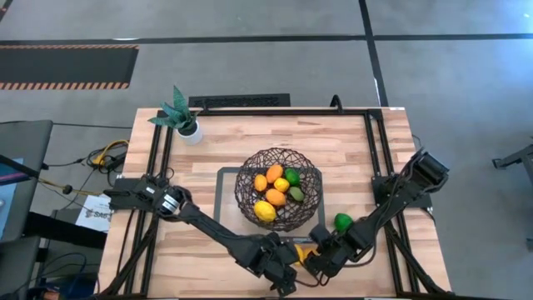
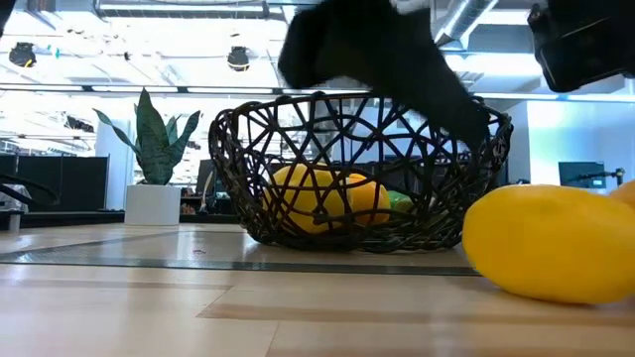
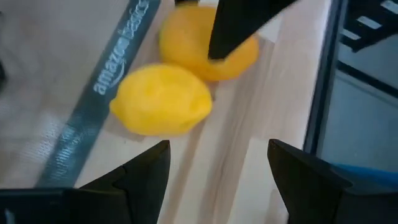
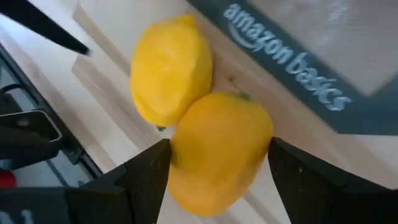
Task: Build produce basket
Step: Put the right lemon into the basket
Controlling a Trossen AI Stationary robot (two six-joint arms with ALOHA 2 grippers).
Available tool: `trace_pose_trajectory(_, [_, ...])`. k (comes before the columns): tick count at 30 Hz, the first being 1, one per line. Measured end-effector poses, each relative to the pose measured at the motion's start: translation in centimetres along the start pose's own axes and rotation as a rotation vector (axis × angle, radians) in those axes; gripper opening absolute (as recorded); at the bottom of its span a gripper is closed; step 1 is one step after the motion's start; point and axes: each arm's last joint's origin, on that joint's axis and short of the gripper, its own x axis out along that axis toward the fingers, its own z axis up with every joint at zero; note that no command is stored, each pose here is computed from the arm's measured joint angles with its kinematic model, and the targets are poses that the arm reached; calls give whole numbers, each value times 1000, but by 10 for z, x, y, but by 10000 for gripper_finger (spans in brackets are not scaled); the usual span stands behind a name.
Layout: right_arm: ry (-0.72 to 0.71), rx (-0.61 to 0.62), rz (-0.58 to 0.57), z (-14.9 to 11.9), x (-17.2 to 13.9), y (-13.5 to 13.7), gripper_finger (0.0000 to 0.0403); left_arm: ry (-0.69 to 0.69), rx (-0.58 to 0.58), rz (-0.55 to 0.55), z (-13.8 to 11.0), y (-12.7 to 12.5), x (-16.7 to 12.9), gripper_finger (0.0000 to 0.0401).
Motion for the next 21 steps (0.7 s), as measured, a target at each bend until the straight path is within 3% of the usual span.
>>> trace_pose_trajectory(8, [18,16,2,-3,10,0,276,-74,114,50,23,-16,-44,255])
trace_pose_trajectory(11, [23,14,0,-3,10,0,240,-99,130,55,26,-17,-48,255])
trace_pose_trajectory(16, [36,-15,33,-3,8,3,134,-79,141,70,24,-15,-47,255])
trace_pose_trajectory(21, [61,-63,64,-1,-11,7,122,-51,147,100,21,-12,-47,255])
